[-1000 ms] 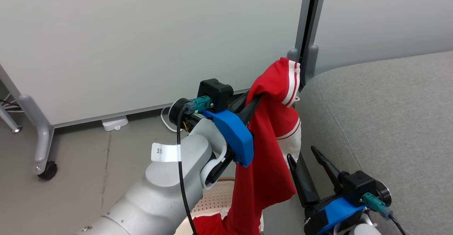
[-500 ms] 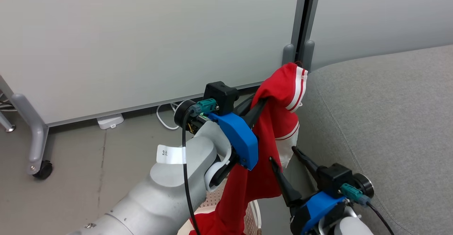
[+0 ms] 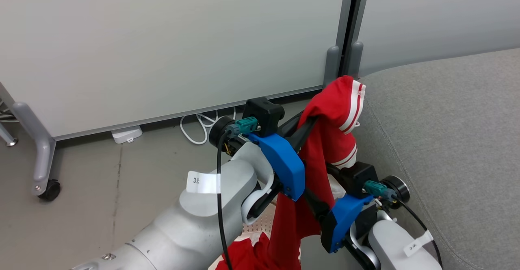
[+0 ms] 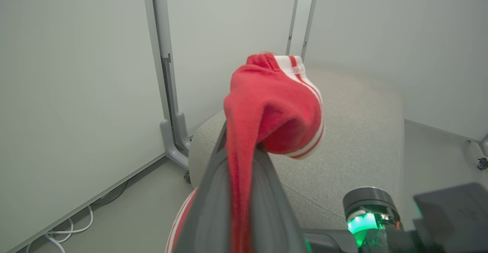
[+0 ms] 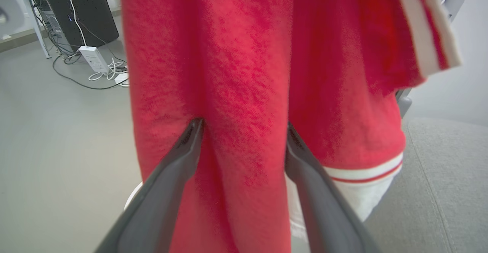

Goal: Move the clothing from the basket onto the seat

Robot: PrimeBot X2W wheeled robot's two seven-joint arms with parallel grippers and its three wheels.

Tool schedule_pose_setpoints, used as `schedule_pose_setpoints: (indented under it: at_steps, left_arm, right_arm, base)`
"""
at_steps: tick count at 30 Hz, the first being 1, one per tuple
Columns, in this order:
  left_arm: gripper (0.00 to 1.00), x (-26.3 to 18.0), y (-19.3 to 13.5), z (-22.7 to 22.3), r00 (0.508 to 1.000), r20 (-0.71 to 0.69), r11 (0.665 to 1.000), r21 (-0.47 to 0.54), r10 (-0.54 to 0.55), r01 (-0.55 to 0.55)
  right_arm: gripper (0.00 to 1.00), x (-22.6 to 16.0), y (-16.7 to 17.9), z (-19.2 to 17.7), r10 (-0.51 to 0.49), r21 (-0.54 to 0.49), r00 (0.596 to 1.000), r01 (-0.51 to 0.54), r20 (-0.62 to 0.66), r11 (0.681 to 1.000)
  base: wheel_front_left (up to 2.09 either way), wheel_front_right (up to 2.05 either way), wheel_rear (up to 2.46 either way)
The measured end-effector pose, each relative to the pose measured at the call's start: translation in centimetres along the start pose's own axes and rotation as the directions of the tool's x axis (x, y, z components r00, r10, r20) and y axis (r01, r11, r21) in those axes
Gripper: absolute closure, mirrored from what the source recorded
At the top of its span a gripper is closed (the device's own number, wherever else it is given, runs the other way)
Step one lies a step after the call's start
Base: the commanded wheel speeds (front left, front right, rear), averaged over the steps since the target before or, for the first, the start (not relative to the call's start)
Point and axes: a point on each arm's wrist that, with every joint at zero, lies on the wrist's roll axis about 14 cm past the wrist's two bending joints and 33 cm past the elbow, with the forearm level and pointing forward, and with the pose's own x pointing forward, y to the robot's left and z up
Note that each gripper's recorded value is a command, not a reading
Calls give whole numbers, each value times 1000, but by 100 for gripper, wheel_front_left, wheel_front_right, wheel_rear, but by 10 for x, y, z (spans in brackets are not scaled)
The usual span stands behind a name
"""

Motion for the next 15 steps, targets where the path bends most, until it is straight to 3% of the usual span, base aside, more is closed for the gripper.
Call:
schedule_pose_setpoints:
  at_steps: [14,15]
  left_arm:
    - [100,-1,-4,2,1000,2,1000,4,-15,15]
    - [100,-1,-4,2,1000,2,1000,6,-15,15]
  right_arm:
    - [0,21,11,6,86,-23,996,-87,-22,996]
    - [43,21,11,5,89,-20,996,-89,-25,996]
  base:
    - [0,0,0]
    - [0,0,0]
